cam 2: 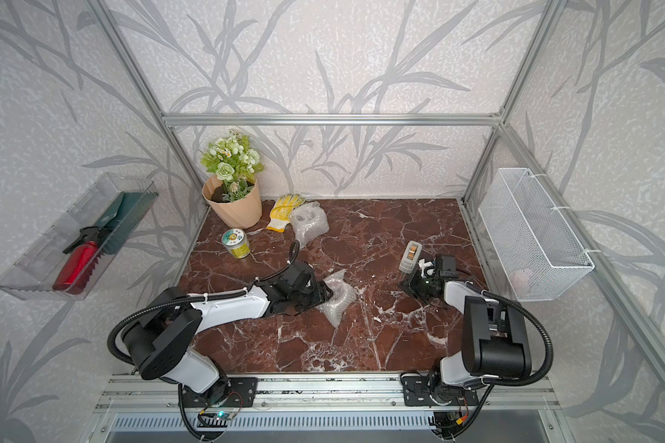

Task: Wrap mugs in bubble wrap
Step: Tear off the tape using the Tape Cutter.

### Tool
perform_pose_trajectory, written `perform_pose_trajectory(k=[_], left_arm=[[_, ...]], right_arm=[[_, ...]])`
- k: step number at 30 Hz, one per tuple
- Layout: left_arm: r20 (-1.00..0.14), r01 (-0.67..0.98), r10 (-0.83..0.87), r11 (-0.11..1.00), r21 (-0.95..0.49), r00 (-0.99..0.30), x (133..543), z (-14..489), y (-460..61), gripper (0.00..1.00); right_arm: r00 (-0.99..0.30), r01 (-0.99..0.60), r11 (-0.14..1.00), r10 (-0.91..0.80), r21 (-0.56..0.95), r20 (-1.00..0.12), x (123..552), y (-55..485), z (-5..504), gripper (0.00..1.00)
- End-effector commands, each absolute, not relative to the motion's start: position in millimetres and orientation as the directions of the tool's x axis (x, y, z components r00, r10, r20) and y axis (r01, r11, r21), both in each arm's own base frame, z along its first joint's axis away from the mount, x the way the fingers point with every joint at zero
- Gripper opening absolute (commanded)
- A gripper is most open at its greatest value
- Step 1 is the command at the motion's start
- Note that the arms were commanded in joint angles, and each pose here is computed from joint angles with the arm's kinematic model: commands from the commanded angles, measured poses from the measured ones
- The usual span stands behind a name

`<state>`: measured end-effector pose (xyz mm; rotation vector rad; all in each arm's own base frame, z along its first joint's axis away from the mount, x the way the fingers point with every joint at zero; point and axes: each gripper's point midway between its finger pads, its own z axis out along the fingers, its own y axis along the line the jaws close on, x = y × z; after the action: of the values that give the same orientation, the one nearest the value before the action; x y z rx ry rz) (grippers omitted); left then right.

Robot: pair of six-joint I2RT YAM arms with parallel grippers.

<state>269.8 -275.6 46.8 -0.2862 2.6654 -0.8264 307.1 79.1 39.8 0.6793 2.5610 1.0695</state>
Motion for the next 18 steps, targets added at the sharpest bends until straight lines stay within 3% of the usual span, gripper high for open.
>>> perform_pose_trajectory(k=[1,18], left_arm=[[-0.175,-0.166,-0.262,0.887,-0.431,-0.949,243.0,6.7,-246.0,0.66],[-0.176,-0.164,-0.261,0.887,-0.433,-0.949,242.8,7.3,-246.0,0.66]], right_arm=[[-0.861,0.405,0.645,0.507,0.648,0.033,275.9,86.2,16.5,0.00],[-0.840,0.501,0.723,0.539,0.475,0.065,255.0,72.2,-1.9,0.00]])
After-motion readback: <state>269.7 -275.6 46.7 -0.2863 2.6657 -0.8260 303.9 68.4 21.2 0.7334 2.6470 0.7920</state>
